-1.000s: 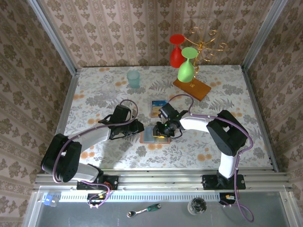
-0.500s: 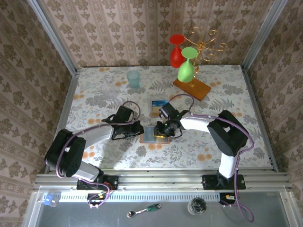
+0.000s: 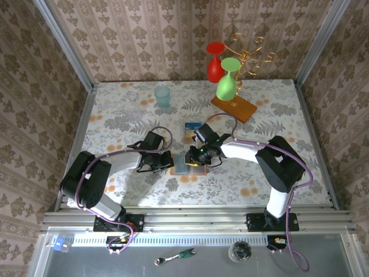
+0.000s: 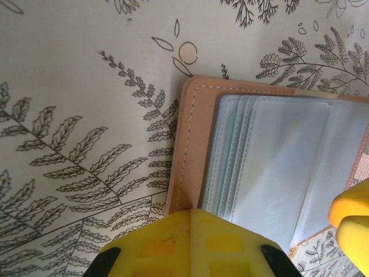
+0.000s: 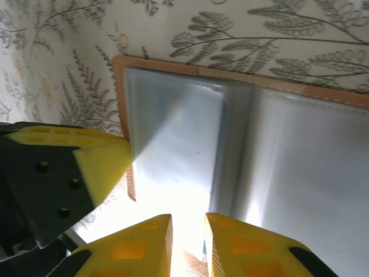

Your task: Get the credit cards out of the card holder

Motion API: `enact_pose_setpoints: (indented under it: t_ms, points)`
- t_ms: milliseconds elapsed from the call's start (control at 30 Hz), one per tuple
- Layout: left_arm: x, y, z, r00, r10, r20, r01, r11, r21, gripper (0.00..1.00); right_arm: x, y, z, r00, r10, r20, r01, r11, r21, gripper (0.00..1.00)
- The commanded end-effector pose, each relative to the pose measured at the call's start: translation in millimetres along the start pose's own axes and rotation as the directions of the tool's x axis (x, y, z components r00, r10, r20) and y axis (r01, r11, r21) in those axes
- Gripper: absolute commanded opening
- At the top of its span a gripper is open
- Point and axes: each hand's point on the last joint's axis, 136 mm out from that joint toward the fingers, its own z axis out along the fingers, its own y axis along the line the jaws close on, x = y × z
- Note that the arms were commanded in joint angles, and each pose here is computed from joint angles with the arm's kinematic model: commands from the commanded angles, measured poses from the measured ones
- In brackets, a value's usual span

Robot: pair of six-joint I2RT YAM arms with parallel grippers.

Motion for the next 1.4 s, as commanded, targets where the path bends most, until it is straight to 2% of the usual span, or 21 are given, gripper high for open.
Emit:
enact_pose_setpoints:
  t_ms: [0,433,733,1367]
  points:
    - [7.2,16.7,4.0,1.0,-0.003,-0.023,0.002,0.999,-0.043,0.0,-4.8,20.5,5.0,1.0,-0.003,-0.015,0.002,0.997,-0.075,0.24]
    - [9.4,22.2,3.7,0.999,-0.018,-0.027,0.016,0.999,-0.042,0.0,-3.6,1.8,22.4,0.999,0.023,-0.044,-0.022,1.0,0.006,0.24]
    - [11.0,27.1,3.5,0.999,-0.026,-0.032,0.024,0.999,-0.048,0.0,-0.5,-17.5,14.3,1.0,0.023,-0.016,-0.022,0.995,0.095,0.23]
    - [-0.1,12.1,-15.7,1.0,-0.013,0.012,0.013,1.0,-0.016,0.0,-1.4,-19.5,8.8,0.999,0.037,0.013,-0.038,0.997,0.066,0.23]
